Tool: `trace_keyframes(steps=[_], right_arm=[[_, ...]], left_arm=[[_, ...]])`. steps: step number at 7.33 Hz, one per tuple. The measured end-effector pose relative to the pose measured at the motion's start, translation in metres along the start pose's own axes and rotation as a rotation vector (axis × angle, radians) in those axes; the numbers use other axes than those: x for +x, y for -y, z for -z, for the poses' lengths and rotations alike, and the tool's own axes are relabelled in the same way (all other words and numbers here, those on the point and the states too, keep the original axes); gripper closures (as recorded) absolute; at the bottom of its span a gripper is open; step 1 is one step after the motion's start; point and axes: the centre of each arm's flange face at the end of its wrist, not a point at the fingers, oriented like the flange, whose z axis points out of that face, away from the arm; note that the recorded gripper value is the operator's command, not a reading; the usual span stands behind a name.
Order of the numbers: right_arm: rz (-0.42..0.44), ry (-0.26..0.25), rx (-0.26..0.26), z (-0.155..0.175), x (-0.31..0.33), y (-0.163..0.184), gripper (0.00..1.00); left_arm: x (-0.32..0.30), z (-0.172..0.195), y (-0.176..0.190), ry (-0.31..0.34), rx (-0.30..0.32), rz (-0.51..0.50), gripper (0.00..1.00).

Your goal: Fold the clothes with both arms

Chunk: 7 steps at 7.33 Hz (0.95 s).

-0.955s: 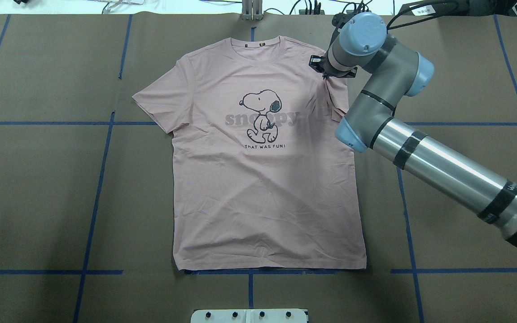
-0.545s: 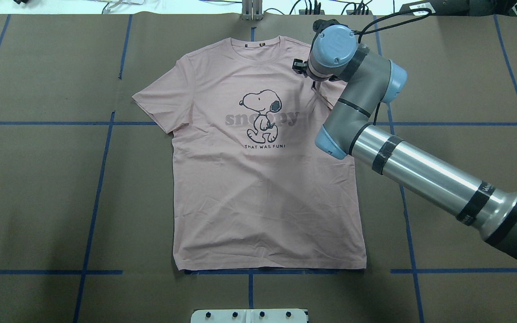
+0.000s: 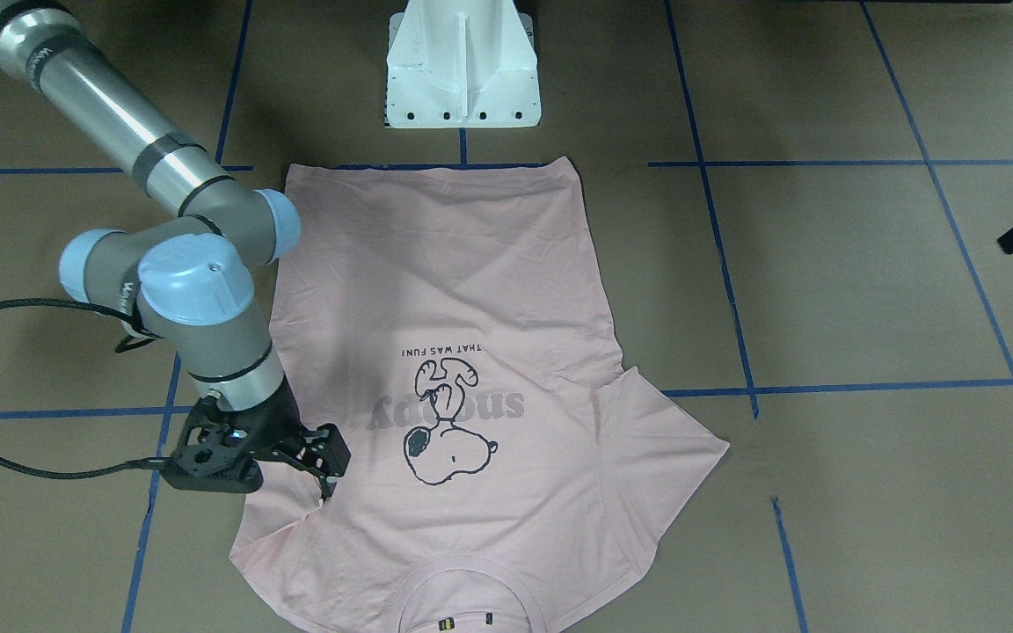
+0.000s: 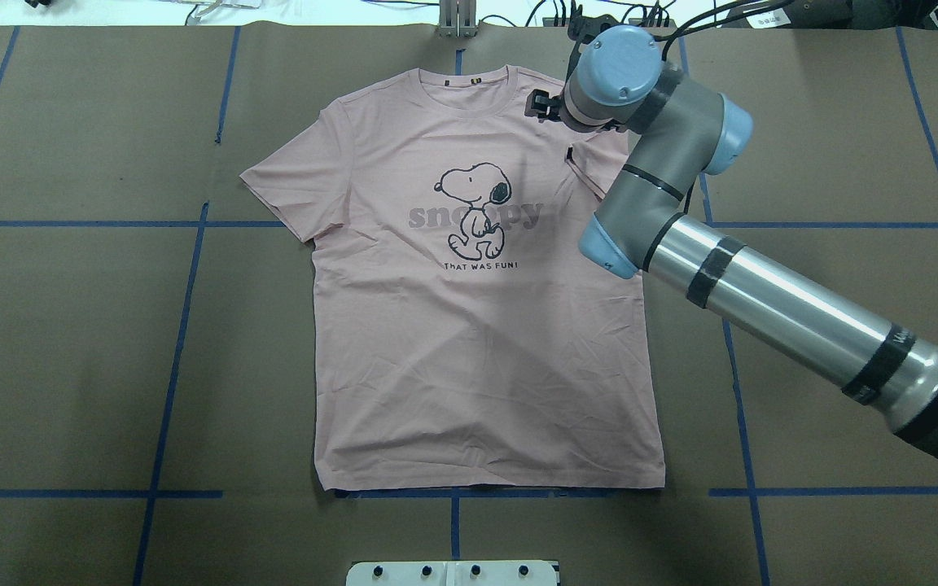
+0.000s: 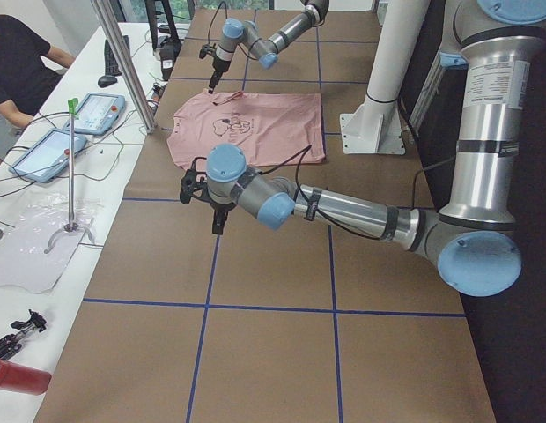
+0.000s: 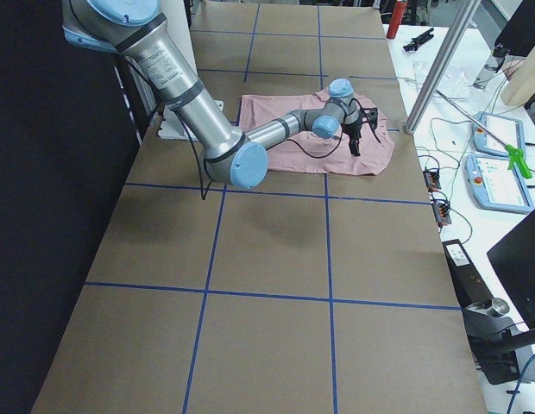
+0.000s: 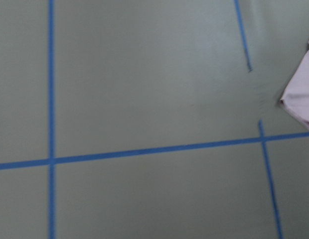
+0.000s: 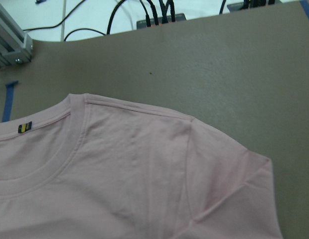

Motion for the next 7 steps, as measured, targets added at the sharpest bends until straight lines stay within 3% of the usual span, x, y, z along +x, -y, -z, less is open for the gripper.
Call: trace_keyframes(steps=[2, 4, 7], right_arm=[[-0.005, 0.072, -0.06, 0.051, 0.06, -0.021, 0.0], [-0.006, 0.102, -0.071, 0.084, 0.09, -0.034, 0.0], [-0.005, 0.108, -0.07, 0.095, 0.101, -0.041, 0.0]], left_arm=[[0.098, -0.1, 0.042, 0.067, -0.011, 0.032, 0.15], [0.142, -0.186, 0.083, 0.122, -0.018, 0.032, 0.23], [0.161, -0.253, 0.104, 0.106, -0.02, 0.015, 0.36]])
